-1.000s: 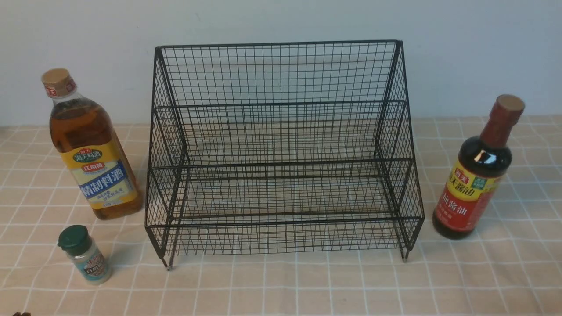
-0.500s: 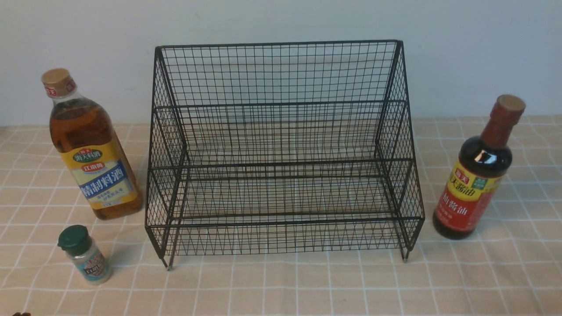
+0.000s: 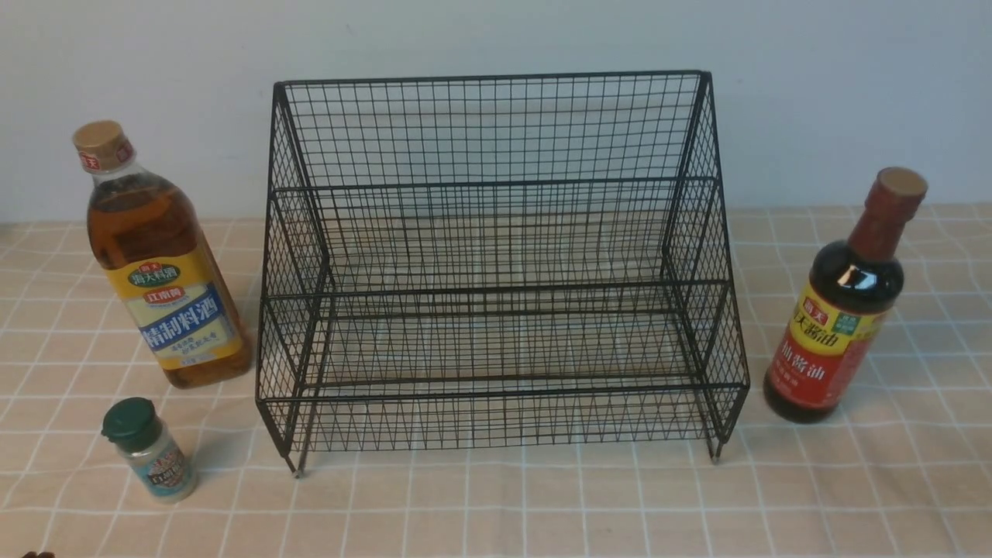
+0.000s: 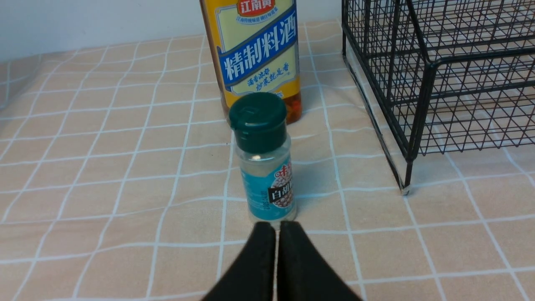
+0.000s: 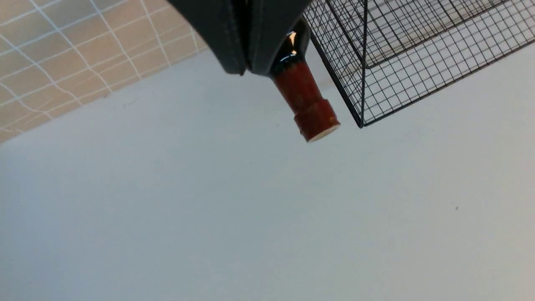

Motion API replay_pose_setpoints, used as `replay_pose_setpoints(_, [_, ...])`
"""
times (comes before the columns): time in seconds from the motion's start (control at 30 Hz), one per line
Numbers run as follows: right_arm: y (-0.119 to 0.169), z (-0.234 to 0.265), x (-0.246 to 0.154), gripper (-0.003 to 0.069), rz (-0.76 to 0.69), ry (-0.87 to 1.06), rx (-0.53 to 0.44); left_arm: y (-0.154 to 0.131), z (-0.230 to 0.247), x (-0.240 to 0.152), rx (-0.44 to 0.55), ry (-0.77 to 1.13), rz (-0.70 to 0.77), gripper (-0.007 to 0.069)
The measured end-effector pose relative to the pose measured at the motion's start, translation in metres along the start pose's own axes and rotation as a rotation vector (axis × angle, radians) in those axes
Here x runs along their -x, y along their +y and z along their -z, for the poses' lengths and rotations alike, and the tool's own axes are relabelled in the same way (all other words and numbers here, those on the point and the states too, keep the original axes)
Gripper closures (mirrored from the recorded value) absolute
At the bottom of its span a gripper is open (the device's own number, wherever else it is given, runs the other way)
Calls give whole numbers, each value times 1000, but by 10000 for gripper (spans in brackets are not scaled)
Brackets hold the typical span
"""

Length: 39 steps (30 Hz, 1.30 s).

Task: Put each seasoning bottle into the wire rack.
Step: Use the right arm to grab the condiment bottle closest to it

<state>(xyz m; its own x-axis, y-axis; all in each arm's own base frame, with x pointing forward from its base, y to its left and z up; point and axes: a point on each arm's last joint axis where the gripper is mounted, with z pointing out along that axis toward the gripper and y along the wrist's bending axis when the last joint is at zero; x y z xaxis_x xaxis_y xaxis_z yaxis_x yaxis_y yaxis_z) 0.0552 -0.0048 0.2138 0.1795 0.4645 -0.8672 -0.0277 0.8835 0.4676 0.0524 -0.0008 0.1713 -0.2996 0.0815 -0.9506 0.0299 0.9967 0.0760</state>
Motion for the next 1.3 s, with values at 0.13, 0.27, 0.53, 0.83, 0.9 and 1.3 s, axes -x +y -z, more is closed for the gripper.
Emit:
replay_pose_setpoints(0.13, [0, 0, 3, 673, -20, -30, 2, 0, 0, 0, 0, 0, 0, 632])
replay_pose_setpoints(0.27, [1, 1, 15, 673, -117, -160, 18, 0, 0, 0, 0, 0, 0, 632])
replay_pose_setpoints(0.53, [38, -7, 71, 673, 43, -203, 96, 0, 0, 0, 0, 0, 0, 632])
replay_pose_setpoints(0.83, [65, -84, 99, 641, 162, 48, 53, 0, 0, 0, 0, 0, 0, 632])
replay_pose_setpoints(0.9, [73, -113, 94, 621, 237, 134, 83, 0, 0, 0, 0, 0, 0, 632])
replay_pose_setpoints(1.3, [92, -209, 58, 285, 392, 349, 127, 0, 0, 0, 0, 0, 0, 632])
